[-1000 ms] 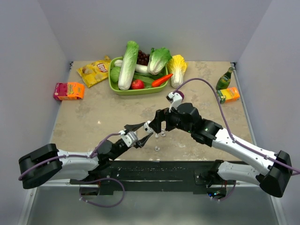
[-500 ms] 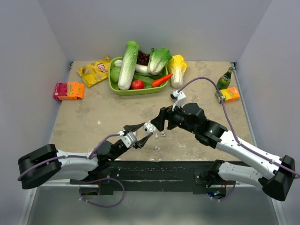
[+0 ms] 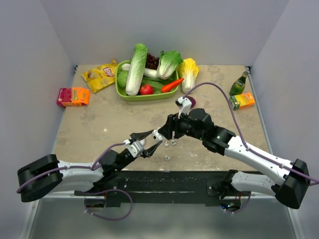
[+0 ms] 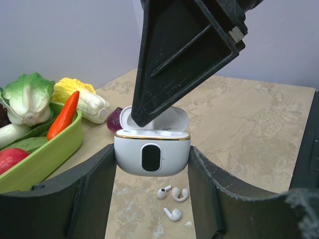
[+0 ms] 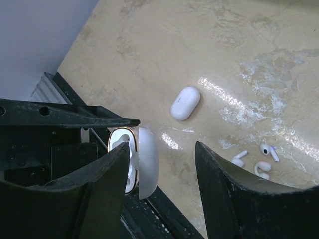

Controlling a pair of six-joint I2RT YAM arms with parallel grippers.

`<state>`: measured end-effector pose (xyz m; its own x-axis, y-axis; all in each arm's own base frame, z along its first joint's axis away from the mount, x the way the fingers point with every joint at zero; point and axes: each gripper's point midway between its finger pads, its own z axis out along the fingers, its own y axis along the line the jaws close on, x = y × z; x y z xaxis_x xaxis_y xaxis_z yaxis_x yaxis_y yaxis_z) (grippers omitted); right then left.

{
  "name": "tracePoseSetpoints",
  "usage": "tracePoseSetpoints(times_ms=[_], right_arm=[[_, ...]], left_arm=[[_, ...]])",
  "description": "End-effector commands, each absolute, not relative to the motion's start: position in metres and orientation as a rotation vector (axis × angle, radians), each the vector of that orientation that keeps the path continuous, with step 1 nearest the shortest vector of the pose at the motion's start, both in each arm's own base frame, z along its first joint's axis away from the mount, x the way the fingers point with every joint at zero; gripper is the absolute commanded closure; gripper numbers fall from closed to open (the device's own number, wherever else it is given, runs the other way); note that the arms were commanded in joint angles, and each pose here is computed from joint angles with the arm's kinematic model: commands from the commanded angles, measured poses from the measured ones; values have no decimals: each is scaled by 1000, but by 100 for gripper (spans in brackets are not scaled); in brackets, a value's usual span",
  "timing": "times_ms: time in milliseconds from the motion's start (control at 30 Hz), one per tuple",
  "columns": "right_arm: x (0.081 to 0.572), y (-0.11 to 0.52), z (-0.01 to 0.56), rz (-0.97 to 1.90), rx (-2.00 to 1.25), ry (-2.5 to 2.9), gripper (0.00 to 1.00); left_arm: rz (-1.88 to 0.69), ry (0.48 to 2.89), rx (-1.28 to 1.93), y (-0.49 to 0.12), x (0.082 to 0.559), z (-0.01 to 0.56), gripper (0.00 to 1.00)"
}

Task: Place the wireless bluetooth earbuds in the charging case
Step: Open the charging case, then adjust the charging case.

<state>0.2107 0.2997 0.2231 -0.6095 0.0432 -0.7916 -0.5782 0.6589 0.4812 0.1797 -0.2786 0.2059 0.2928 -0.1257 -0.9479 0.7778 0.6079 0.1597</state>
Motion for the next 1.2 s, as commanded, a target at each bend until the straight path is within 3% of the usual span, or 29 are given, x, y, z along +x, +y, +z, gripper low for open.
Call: tracePoseSetpoints(times_ms=[0, 500, 733, 933, 1167], right_arm=[[212, 307, 234, 1008, -415, 2006, 43], [214, 309, 224, 976, -442, 2027, 64], [216, 310, 218, 960, -466, 2049, 66], [214, 309, 212, 954, -458, 2069, 56], [214, 309, 209, 954, -452, 2078, 60]], left_arm=[[-691, 1026, 641, -272, 175, 232, 100], [-692, 1031, 623, -270, 176, 230, 100], [-689, 1024, 605, -268, 178, 231, 100], [-693, 1016, 604, -268, 176, 233, 100], [-697, 1011, 598, -266, 175, 235, 100]])
